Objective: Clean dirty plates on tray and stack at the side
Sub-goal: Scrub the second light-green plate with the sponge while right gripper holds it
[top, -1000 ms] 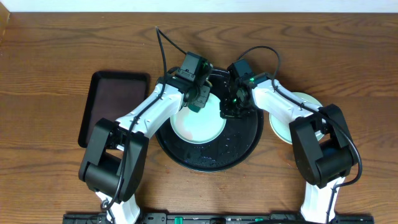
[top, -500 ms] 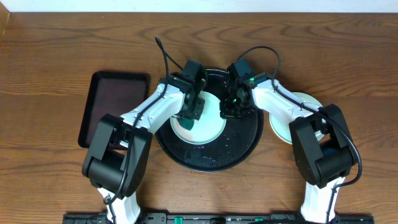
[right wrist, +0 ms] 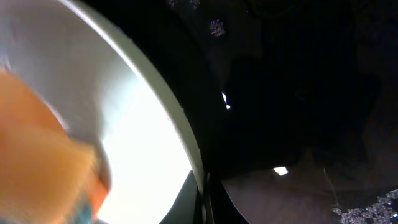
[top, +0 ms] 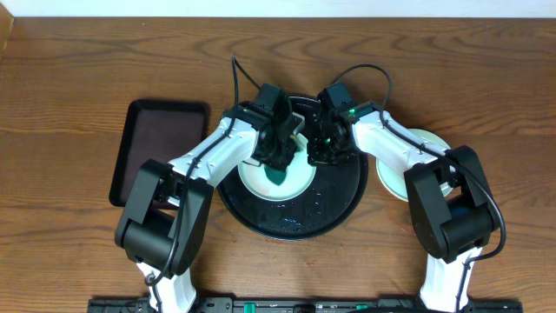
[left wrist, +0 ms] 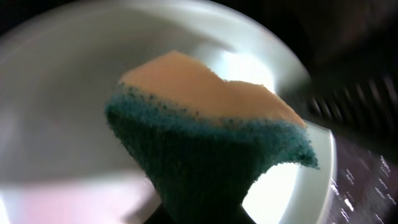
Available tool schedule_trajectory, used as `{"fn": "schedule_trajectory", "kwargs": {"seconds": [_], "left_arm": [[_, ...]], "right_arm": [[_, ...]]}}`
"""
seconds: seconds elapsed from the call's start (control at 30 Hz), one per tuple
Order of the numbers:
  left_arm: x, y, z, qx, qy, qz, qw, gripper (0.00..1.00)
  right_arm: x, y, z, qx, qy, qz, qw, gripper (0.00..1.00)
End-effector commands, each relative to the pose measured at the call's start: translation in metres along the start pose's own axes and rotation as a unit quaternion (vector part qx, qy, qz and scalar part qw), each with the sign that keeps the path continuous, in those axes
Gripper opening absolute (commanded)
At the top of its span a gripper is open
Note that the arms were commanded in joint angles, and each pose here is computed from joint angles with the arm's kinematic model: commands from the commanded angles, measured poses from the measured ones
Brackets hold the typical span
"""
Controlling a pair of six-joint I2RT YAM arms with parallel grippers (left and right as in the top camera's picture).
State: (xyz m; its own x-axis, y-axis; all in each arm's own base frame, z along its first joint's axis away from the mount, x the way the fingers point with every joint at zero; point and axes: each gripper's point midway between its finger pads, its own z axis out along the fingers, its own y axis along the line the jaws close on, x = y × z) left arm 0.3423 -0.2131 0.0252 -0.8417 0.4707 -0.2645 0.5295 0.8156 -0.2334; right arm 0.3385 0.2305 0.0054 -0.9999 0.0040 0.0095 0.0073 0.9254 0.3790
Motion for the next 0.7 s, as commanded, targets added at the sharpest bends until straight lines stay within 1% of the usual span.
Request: {"fn": "schedule_trajectory", "kwargs": {"seconds": [0.0, 0.07, 0.2, 0.33, 0.4, 0.57, 0.67], "left_arm": [[-0.013, 0.029, -0.001, -0.078, -0.029, -0.023, 0.996, 0.07], [-0.021, 0.044, 0.002, -0.114, -0.047, -0.037, 0.992, 0.08], [-0.022, 0.063, 0.004, -0.164, -0.055, -0.079, 0.982, 0.07], [-0.01, 0.067, 0.003, -0.177, -0.036, -0.108, 0.978, 0.08], [0.006, 0.062, 0.005, -0.166, -0.003, -0.111, 0.98, 0.07], [0.034, 0.037, 0.009, -0.101, 0.06, -0.116, 0.986, 0.08], [0.04, 0.013, 0.01, -0.03, 0.081, -0.069, 0.994, 0.07]], "right_arm": [[-0.002, 0.001, 0.003, -0.002, 0.003, -0.004, 1.0, 0.01], [-0.002, 0.001, 0.003, -0.002, 0.003, -0.004, 1.0, 0.01], [-0.002, 0.001, 0.003, -0.002, 0.003, -0.004, 1.0, 0.01], [-0.002, 0.001, 0.003, -0.002, 0.003, -0.004, 1.0, 0.01], [-0.002, 0.001, 0.003, -0.002, 0.003, -0.004, 1.0, 0.01], [-0.002, 0.001, 0.003, -0.002, 0.003, -0.006, 1.0, 0.01], [-0.002, 0.001, 0.003, -0.002, 0.003, -0.006, 1.0, 0.01]]}}
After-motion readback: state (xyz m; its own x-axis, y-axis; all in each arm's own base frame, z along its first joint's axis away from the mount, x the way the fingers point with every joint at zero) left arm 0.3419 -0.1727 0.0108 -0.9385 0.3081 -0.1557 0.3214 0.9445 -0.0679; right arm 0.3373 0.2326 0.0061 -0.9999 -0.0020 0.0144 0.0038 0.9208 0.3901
